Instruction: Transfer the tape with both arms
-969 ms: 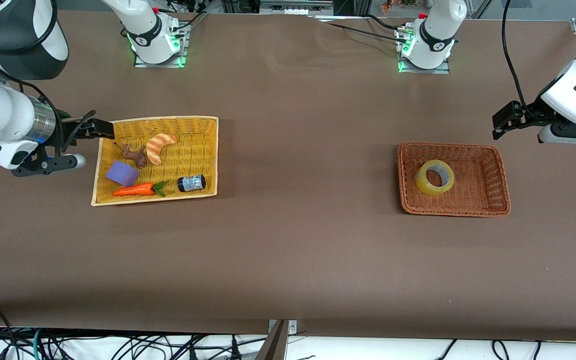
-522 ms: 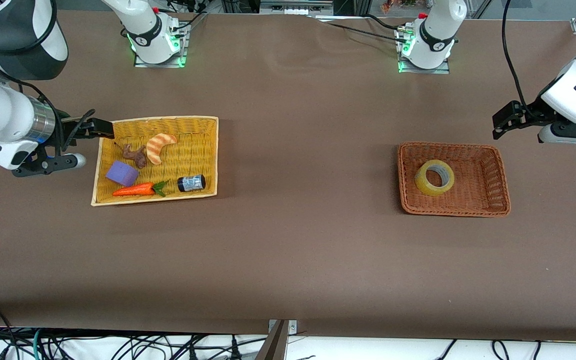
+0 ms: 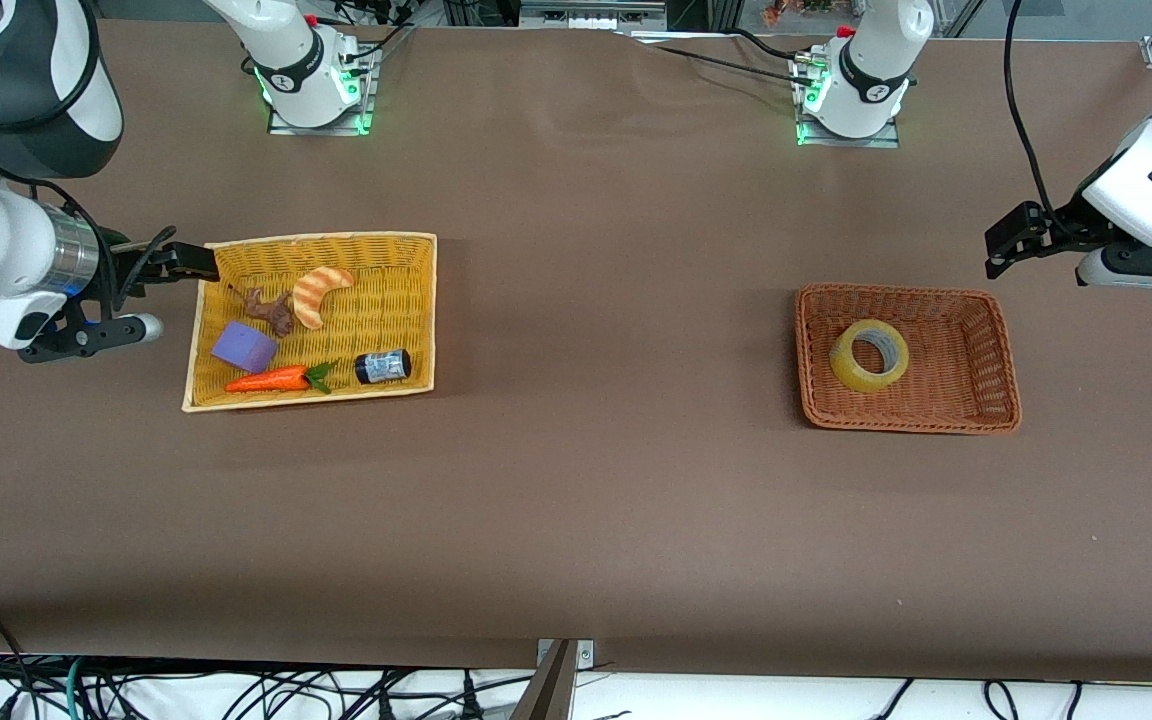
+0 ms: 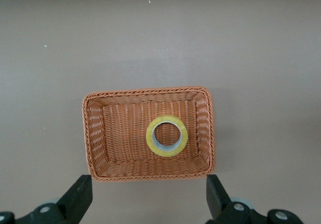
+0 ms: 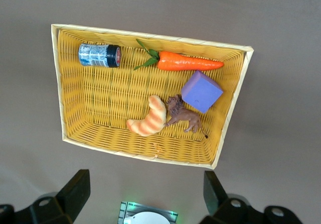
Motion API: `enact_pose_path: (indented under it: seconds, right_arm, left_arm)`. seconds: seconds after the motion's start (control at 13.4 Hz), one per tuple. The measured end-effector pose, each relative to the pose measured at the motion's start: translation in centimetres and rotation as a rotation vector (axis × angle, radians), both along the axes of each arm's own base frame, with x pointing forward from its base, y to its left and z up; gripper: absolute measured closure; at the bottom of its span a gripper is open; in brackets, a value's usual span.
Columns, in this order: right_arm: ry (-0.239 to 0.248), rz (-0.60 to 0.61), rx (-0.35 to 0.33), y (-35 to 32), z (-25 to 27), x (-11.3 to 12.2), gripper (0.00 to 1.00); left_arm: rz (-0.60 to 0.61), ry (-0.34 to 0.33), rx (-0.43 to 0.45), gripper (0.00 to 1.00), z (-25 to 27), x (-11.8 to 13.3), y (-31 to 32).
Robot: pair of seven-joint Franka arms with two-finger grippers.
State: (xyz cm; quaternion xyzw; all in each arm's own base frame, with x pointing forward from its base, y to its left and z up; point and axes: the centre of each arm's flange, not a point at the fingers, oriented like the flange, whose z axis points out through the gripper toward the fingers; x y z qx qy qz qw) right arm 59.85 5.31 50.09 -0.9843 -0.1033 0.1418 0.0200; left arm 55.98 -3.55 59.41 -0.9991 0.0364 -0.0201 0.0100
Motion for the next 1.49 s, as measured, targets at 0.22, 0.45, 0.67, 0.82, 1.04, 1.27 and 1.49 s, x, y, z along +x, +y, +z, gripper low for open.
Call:
enact_pose_path:
  seconds: [0.22,0.45,0.67,0.82,1.04,1.27,1.49]
  right_arm:
    - [0.000,0.000,0.000,0.0,0.0,0.0,0.00]
    - [0.000,0.005,0.001,0.2,0.0,0.0,0.00]
    - [-0.003,0.016,0.003,0.9,0.0,0.0,0.00]
    - [-0.004,0.018,0.004,1.0,0.1,0.0,0.00]
    - [-0.011,0.018,0.004,1.0,0.1,0.0,0.00]
    - [-0.022,0.018,0.005,1.0,0.2,0.2,0.00]
    - [-0.024,0.017,0.005,1.0,0.2,0.2,0.00]
  left_arm:
    - [0.000,0.000,0.000,0.00,0.0,0.0,0.0]
    - [0.000,0.000,0.000,0.00,0.0,0.0,0.0]
    - [0.000,0.000,0.000,0.00,0.0,0.0,0.0]
    - [0.001,0.000,0.000,0.00,0.0,0.0,0.0]
    - [0.002,0.000,0.000,0.00,0.0,0.0,0.1]
    - [0.002,0.000,0.000,0.00,0.0,0.0,0.1]
    - [0.005,0.000,0.000,0.00,0.0,0.0,0.3]
